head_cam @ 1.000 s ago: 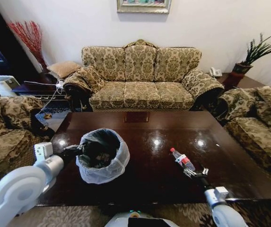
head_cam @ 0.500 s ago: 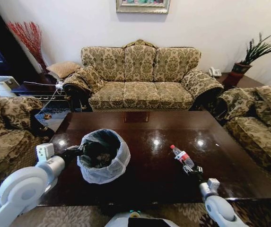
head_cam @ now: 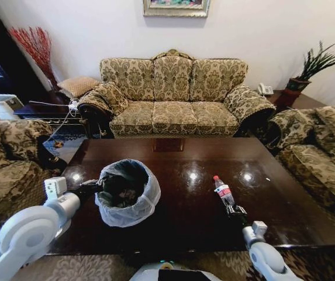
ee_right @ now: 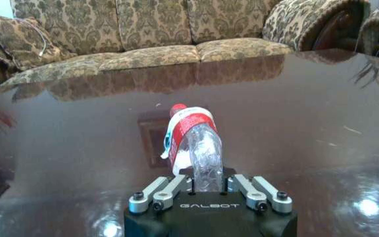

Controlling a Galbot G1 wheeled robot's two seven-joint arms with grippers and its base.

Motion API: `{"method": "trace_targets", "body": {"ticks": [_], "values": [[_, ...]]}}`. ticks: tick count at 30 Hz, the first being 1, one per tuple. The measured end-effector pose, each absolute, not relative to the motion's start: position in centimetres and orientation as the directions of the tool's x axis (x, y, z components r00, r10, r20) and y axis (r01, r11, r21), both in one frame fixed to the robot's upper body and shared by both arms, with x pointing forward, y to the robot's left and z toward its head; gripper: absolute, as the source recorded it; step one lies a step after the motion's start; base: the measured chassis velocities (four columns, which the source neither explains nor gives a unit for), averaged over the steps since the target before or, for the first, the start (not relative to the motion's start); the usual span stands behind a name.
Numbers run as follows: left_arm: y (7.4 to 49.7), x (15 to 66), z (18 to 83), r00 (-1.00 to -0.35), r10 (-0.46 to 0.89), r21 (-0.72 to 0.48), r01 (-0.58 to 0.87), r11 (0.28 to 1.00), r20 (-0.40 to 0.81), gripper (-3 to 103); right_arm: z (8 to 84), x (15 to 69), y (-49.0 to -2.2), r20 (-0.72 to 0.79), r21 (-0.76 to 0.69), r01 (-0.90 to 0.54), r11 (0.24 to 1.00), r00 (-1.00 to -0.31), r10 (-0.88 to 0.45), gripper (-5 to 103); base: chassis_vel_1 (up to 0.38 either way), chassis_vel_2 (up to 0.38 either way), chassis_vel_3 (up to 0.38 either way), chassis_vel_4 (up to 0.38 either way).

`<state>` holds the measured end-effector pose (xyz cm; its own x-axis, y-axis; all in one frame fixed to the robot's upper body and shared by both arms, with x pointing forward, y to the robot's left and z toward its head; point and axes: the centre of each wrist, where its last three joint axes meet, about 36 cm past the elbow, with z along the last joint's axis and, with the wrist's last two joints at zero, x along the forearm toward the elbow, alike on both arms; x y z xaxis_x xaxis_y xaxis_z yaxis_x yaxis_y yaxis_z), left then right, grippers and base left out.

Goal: Move to the front of the table and place the trash on the table into the trash bin.

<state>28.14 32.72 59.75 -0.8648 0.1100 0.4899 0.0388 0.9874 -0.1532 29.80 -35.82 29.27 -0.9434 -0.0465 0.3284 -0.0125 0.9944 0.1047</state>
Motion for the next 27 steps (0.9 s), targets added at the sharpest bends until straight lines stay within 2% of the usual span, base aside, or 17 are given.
{"method": "trace_targets", "body": {"ticks": [2, 5, 6, 8, 9, 10, 12, 13, 14, 16, 18, 19, 23, 24, 27], "values": [[32.7, 28.2, 59.8, -0.865, 0.11, -0.149, 0.041, 0.988, 0.49, 3, 30.1, 30.0, -35.3, 0.301, 0.125, -0.014, 0.992, -0.952, -0.051, 18, 0.0, 0.0, 0.0, 0.0], [32.9, 28.4, 60.0, -0.864, 0.104, -0.134, 0.043, 0.99, 0.493, 3, 35.2, 31.9, -32.4, 0.146, 0.181, -0.062, 0.981, -0.985, -0.089, 18, 0.0, 0.0, 0.0, 0.0], [32.9, 28.4, 60.0, -0.864, 0.104, -0.134, 0.043, 0.99, 0.493, 3, 35.2, 31.9, -32.4, 0.146, 0.181, -0.062, 0.981, -0.985, -0.089, 18, 0.0, 0.0, 0.0, 0.0], [33.2, 28.6, 60.2, -0.865, 0.098, -0.127, 0.04, 0.991, 0.493, 3, 37.8, 32.8, -30.7, 0.068, 0.195, -0.114, 0.974, -0.989, -0.129, 18, 0.0, 0.0, 0.0, 0.0], [33.5, 28.8, 60.5, -0.867, 0.089, -0.118, 0.035, 0.992, 0.49, 3, 41.1, 33.8, -28.3, -0.026, 0.213, -0.19, 0.958, -0.982, -0.189, 18, 0.0, 0.0, 0.0, 0.0], [33.5, 28.8, 60.5, -0.867, 0.089, -0.118, 0.035, 0.992, 0.49, 3, 41.1, 33.8, -28.3, -0.026, 0.213, -0.19, 0.958, -0.982, -0.189, 18, 0.0, 0.0, 0.0, 0.0], [34.0, 29.2, 60.9, -0.872, 0.075, -0.107, 0.026, 0.994, 0.484, 3, 44.9, 34.4, -25.7, -0.126, 0.235, -0.295, 0.926, -0.954, -0.272, 18, 0.0, 0.0, 0.0, 0.0], [34.3, 29.4, 61.3, -0.875, 0.063, -0.097, 0.019, 0.995, 0.481, 3, 48.3, 34.2, -23.5, -0.198, 0.256, -0.409, 0.876, -0.909, -0.366, 18, 0.0, 0.0, 0.0, 0.0], [34.3, 29.4, 61.3, -0.875, 0.063, -0.097, 0.019, 0.995, 0.481, 3, 48.3, 34.2, -23.5, -0.198, 0.256, -0.409, 0.876, -0.909, -0.366, 18, 0.0, 0.0, 0.0, 0.0], [34.6, 29.7, 61.5, -0.876, 0.054, -0.086, 0.015, 0.996, 0.479, 3, 51.8, 33.0, -21.5, -0.249, 0.272, -0.541, 0.796, -0.839, -0.484, 18, 0.0, 0.0, 0.0, 0.0], [34.8, 29.8, 61.6, -0.876, 0.047, -0.078, 0.01, 0.997, 0.479, 3, 54.4, 30.9, -20.0, -0.264, 0.277, -0.676, 0.683, -0.737, -0.622, 18, 0.0, 0.0, 0.0, 0.0], [34.8, 29.8, 61.6, -0.876, 0.047, -0.078, 0.01, 0.997, 0.479, 3, 54.4, 30.9, -20.0, -0.264, 0.277, -0.676, 0.683, -0.737, -0.622, 18, 0.0, 0.0, 0.0, 0.0], [34.4, 29.8, 61.3, -0.874, 0.058, -0.084, 0.02, 0.996, 0.482, 3, 55.1, 29.8, -18.7, -0.27, 0.245, -0.795, 0.555, -0.605, -0.749, 18, 0.0, 0.0, 0.0, 0.0], [34.4, 29.8, 61.3, -0.874, 0.058, -0.084, 0.02, 0.996, 0.482, 3, 55.1, 29.8, -18.7, -0.27, 0.245, -0.795, 0.555, -0.605, -0.749, 18, 0.0, 0.0, 0.0, 0.0], [33.7, 29.3, 61.6, -0.876, 0.077, -0.089, 0.039, 0.995, 0.477, 3, 54.4, 30.5, -17.3, -0.282, 0.181, -0.854, 0.487, -0.52, -0.806, 18, 0.0, 0.0, 0.0, 0.0]]}}
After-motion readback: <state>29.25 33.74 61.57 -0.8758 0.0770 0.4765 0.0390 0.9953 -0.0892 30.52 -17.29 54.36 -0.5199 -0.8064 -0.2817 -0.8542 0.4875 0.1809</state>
